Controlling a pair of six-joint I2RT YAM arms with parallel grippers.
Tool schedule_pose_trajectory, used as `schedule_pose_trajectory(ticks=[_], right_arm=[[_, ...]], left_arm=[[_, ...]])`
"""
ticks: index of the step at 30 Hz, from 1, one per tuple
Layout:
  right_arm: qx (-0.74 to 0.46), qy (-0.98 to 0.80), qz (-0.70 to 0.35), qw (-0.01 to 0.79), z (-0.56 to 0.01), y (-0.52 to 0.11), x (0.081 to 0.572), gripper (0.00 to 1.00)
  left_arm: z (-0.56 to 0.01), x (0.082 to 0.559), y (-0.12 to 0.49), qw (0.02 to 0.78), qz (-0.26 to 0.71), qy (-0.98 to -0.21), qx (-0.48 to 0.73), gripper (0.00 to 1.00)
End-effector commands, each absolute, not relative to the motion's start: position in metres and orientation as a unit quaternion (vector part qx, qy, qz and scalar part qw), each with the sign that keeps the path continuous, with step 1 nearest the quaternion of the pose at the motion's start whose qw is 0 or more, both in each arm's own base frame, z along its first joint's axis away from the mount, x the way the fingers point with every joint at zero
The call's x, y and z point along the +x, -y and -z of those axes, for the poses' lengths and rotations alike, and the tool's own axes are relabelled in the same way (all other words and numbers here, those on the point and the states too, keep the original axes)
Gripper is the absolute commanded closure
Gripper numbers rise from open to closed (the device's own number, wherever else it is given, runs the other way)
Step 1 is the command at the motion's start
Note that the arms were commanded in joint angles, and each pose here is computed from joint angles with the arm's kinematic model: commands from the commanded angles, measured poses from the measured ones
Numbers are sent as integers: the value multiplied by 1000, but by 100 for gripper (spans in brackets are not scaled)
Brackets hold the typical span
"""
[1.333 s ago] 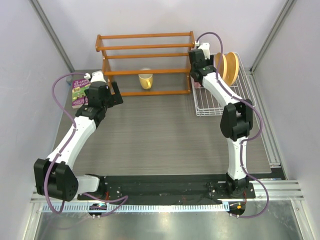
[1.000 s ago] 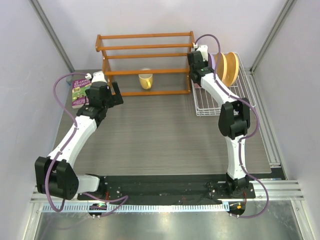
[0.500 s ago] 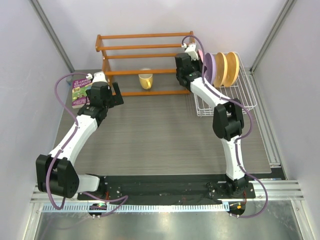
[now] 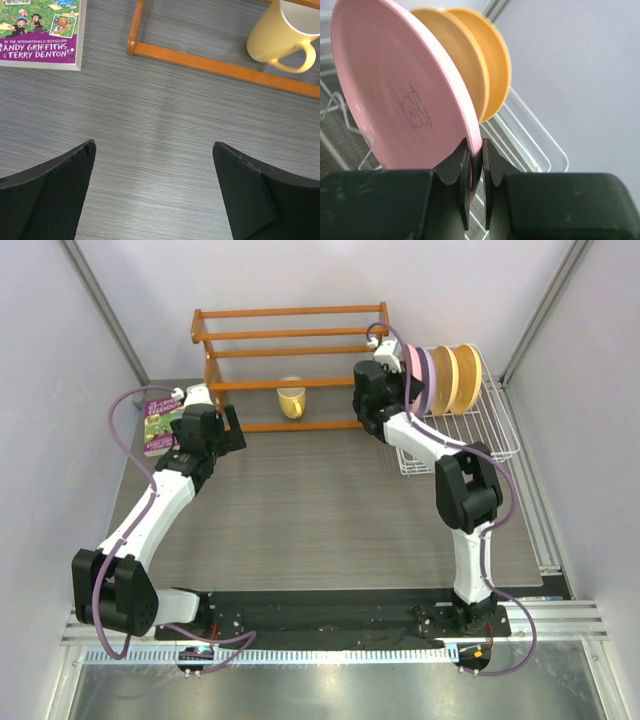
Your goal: Unload the plates from the dish rack
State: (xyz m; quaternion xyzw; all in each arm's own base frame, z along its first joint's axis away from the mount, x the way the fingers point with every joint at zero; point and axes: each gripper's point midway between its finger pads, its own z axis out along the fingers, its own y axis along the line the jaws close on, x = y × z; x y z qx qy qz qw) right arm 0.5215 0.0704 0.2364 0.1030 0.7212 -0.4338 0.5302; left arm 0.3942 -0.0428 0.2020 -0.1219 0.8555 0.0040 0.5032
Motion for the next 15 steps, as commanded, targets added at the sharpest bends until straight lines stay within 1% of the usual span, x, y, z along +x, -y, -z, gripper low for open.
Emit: schedule_pose_trajectory(ticks=[1, 5, 7, 8, 9, 10, 11, 12, 13, 14, 15], right_arm=[[204, -677, 408, 578, -321, -47, 489, 99], [209, -674, 407, 579, -330, -45, 479, 99], [211, -675, 388, 591, -340, -46, 471, 99], [182, -694, 392, 577, -335, -46, 467, 99], [192, -698, 343, 598, -341, -53, 471, 99], [187, -705, 310, 609, -352, -56, 465, 98], [156, -733, 300, 590, -345, -58, 456, 98], [156, -748, 235, 601, -342, -73, 458, 98], [151, -754, 199, 607, -352, -76, 447, 97], [130, -778, 184, 586, -338, -80, 437, 96], [125, -793, 133, 581, -332, -93, 434, 96]], left_arm=[[-220, 394, 44, 526, 9, -841, -128, 1], [-222, 392, 49, 526, 23, -841, -123, 1], [-222, 391, 51, 526, 31, -842, -121, 1], [-223, 391, 53, 527, 37, -841, -119, 1], [-221, 390, 61, 523, 55, -844, -107, 0], [-223, 390, 68, 524, 72, -843, -98, 1], [-224, 390, 74, 526, 90, -841, -90, 0], [-222, 387, 89, 517, 129, -843, -77, 0], [-222, 385, 97, 515, 150, -841, -74, 1], [-227, 386, 106, 520, 177, -833, -68, 0], [-222, 379, 121, 504, 221, -832, -64, 1]])
